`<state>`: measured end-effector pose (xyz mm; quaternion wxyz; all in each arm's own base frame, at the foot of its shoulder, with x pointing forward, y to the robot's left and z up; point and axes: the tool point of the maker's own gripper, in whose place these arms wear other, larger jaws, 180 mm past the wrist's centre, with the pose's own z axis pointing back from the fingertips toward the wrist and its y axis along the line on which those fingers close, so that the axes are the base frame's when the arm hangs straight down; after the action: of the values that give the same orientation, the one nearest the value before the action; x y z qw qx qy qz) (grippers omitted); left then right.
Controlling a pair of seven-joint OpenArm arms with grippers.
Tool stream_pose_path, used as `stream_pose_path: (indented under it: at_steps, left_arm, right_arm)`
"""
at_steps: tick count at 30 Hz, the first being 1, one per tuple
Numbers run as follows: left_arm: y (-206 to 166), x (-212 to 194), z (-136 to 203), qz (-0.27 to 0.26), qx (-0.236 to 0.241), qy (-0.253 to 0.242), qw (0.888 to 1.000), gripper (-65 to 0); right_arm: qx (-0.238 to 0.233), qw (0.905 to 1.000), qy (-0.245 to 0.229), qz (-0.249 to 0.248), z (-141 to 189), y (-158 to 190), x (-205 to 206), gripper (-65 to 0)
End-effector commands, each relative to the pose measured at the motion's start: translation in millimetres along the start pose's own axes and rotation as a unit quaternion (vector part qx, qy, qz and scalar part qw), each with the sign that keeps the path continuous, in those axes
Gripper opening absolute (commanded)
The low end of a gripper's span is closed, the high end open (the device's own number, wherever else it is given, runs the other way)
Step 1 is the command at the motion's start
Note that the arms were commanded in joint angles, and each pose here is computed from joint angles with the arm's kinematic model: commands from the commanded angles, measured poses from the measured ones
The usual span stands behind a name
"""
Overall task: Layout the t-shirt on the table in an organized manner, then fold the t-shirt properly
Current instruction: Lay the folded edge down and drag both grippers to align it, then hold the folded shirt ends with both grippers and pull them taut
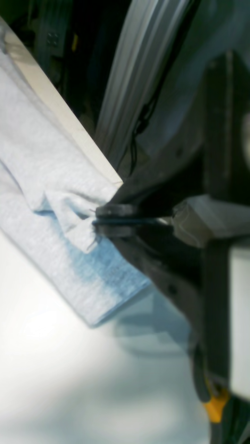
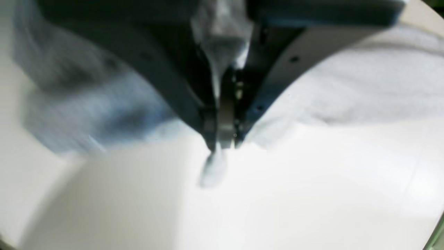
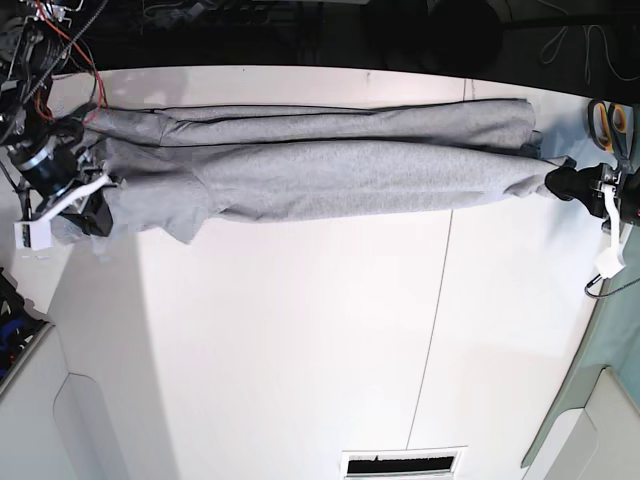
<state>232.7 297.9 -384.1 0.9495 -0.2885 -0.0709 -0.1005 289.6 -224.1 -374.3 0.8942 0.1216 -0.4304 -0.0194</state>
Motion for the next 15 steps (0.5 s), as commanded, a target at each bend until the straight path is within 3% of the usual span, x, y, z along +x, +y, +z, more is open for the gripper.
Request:
stream_pose_path:
  at_steps: [1, 8, 12, 15]
  left_arm:
    - [4.5, 5.1, 17.3, -0.010, 0.013, -0.008, 1.000, -65.0]
    - [8.6, -11.9, 15.5, 0.001, 0.016, 0.010, 1.000, -64.5]
    - [7.7, -26.7, 6.7, 0.012, 0.009, 0.024, 1.000, -51.4]
    - [7.1, -39.0, 0.8, 0.020, 0.004, 0.036, 0.999, -43.5]
  right_arm:
    - [0.001, 0.9998, -0.020, 0.005, 7.7, -2.6, 9.3, -65.0]
    - [-0.015, 0.9999, 0.001, -0.006, 15.5, -13.6, -15.2, -65.0]
    - [-0.015, 0.9996, -0.023, -0.008, 15.4, -13.9, -6.5, -44.6]
    - [-0.015, 0.9995, -0.028, -0.008, 14.6, -13.5, -2.5, -41.2]
